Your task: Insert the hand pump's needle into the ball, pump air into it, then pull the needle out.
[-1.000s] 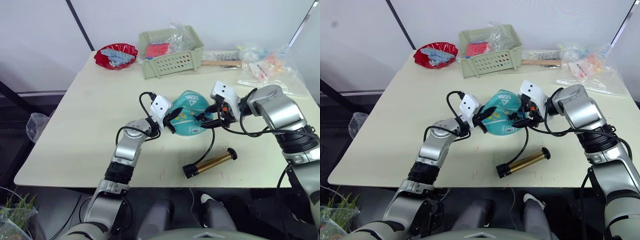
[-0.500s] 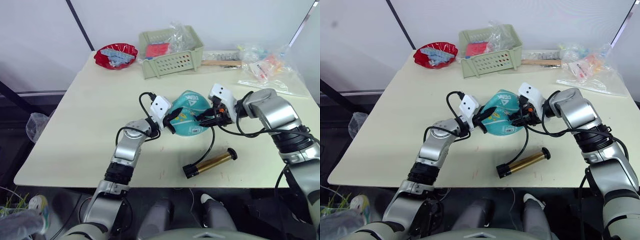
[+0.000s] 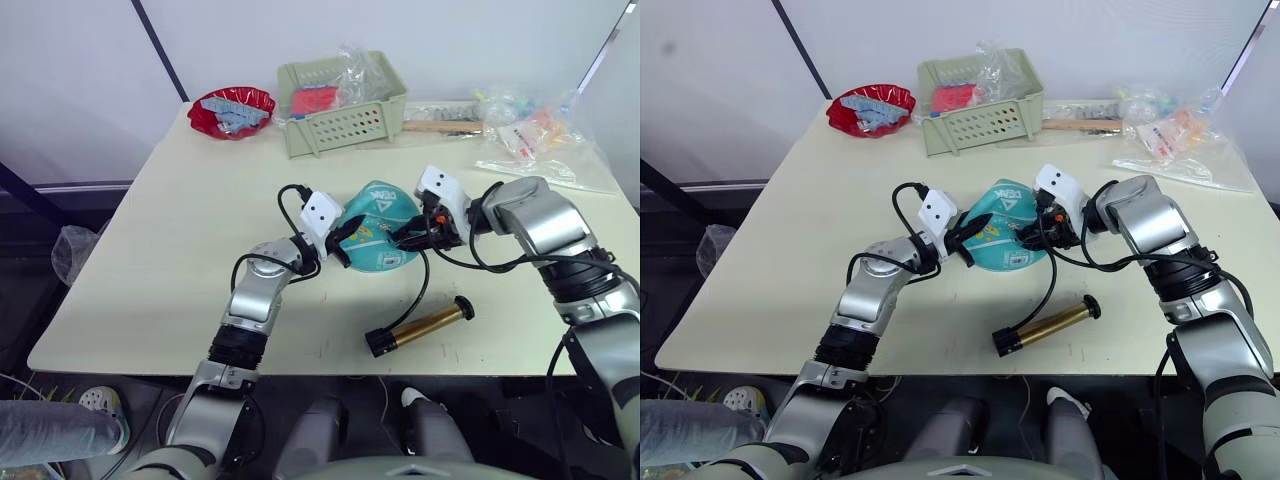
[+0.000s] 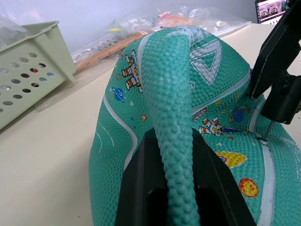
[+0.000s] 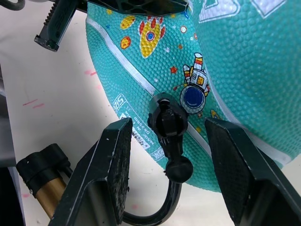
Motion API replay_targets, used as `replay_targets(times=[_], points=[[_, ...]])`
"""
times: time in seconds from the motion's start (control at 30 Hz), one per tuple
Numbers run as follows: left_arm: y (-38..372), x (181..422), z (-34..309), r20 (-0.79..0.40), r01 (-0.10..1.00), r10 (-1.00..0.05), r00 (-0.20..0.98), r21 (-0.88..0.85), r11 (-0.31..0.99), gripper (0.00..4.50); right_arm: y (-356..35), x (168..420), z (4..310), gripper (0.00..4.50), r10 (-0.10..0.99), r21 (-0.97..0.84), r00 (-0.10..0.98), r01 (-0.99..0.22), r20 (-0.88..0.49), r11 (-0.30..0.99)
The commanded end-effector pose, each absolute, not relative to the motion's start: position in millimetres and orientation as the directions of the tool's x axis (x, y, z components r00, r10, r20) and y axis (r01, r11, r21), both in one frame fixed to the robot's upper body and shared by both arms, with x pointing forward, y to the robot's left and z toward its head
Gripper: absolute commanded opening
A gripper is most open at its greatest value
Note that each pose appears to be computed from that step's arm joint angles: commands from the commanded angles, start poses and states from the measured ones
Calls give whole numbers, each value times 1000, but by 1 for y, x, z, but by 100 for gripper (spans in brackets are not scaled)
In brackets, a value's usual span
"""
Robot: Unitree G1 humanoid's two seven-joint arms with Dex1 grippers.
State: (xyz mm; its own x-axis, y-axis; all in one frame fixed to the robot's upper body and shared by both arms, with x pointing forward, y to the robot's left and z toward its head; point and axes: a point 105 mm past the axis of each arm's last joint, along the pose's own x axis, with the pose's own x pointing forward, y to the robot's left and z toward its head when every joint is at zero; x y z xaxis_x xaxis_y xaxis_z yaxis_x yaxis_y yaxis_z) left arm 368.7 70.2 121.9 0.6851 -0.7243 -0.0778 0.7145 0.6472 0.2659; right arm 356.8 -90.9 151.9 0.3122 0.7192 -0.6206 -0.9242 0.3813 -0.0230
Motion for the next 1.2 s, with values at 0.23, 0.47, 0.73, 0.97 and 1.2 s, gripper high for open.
replay_targets(times=[0.23,0.47,0.73,0.97,1.2], points=[[64,359,83,-208,762,-734,647,216,611,0,-82,357,169,8,742,-84,316,-939,-591,333],[65,358,83,-207,759,-731,651,216,614,0,-79,359,166,8,717,-152,338,-938,-610,313],[65,359,82,-208,760,-732,649,210,615,0,-80,360,159,8,663,-254,345,-939,-665,233],[63,359,82,-202,758,-731,652,197,621,0,-82,366,143,8,585,-281,336,-942,-739,186],[64,361,83,-200,752,-725,660,188,632,0,-81,365,127,8,533,-277,327,-945,-781,173]])
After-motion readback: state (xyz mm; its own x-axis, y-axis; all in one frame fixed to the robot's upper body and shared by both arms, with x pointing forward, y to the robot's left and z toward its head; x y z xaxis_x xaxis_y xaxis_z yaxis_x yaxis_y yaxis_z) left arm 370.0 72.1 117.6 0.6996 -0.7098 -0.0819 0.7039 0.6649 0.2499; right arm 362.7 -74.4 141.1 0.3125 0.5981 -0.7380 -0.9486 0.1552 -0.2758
